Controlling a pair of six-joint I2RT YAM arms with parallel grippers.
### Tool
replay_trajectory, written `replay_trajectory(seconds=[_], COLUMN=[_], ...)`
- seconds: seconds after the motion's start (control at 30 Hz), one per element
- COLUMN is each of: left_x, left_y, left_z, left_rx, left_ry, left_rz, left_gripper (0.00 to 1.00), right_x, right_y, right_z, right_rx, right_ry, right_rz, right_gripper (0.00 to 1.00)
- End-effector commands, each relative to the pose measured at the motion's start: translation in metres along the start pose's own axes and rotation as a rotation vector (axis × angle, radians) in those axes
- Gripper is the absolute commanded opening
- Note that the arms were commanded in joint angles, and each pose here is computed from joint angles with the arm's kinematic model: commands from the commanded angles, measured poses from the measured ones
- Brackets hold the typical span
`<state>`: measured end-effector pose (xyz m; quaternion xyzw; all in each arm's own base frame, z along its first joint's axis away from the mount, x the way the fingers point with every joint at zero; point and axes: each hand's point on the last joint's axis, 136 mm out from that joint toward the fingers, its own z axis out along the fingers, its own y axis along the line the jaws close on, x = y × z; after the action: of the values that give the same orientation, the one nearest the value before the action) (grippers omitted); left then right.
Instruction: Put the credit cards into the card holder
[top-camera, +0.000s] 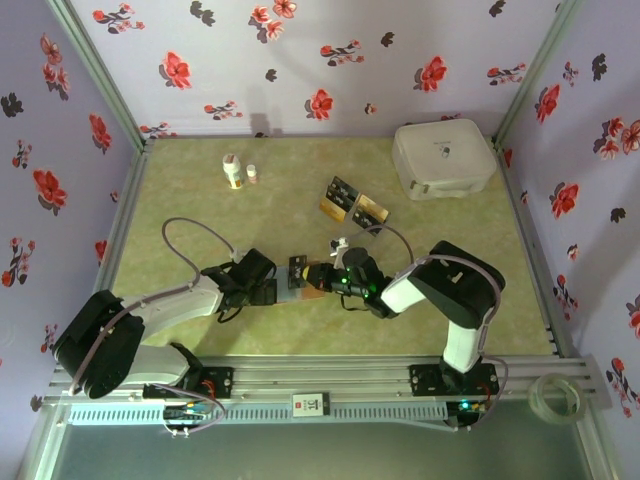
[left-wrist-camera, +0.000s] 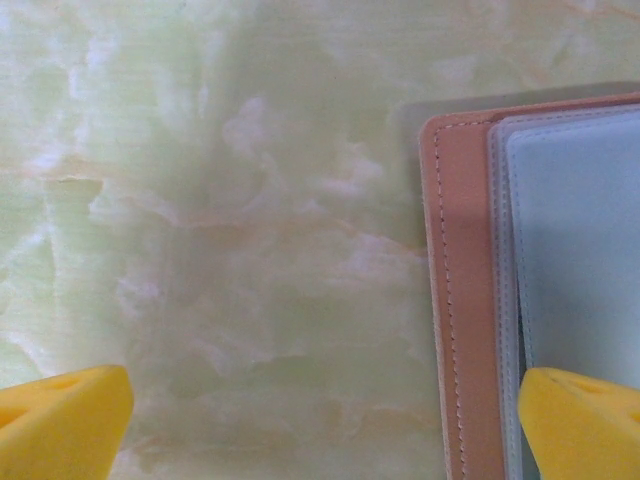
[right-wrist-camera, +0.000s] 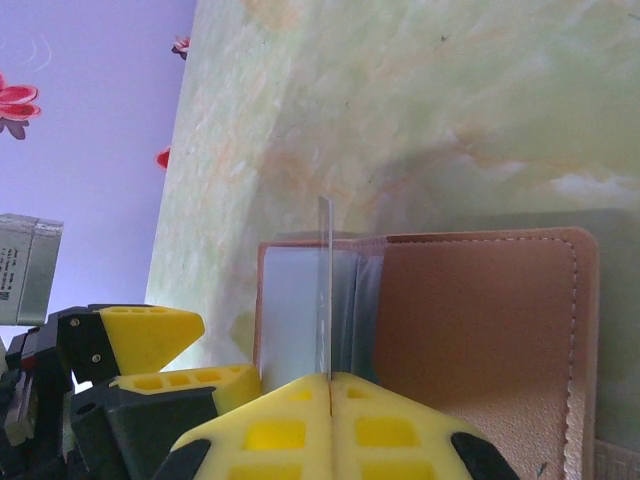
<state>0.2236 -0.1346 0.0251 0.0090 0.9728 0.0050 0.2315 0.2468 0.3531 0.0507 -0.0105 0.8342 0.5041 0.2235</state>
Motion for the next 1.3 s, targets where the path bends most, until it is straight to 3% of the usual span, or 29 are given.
replay_trajectory(seconds=[0.0, 1.27], left_x=[0.005, 0.004], left_y=[0.012, 0.011], left_z=[0.003, 0.002], left_rx=[-0.047, -0.045], left_ry=[0.008, 0.006], left_rz=[-0.006, -0.002], left_gripper=[1.00, 1.00], right_x=[0.007, 0.033], right_y=[-0.002, -0.020], right_z=[0.000, -0.001], right_rx=[-0.014, -0.014], right_ry=[0.017, 0.104], right_rz=[0.015, 0.053], right_gripper=[0.00, 0.00])
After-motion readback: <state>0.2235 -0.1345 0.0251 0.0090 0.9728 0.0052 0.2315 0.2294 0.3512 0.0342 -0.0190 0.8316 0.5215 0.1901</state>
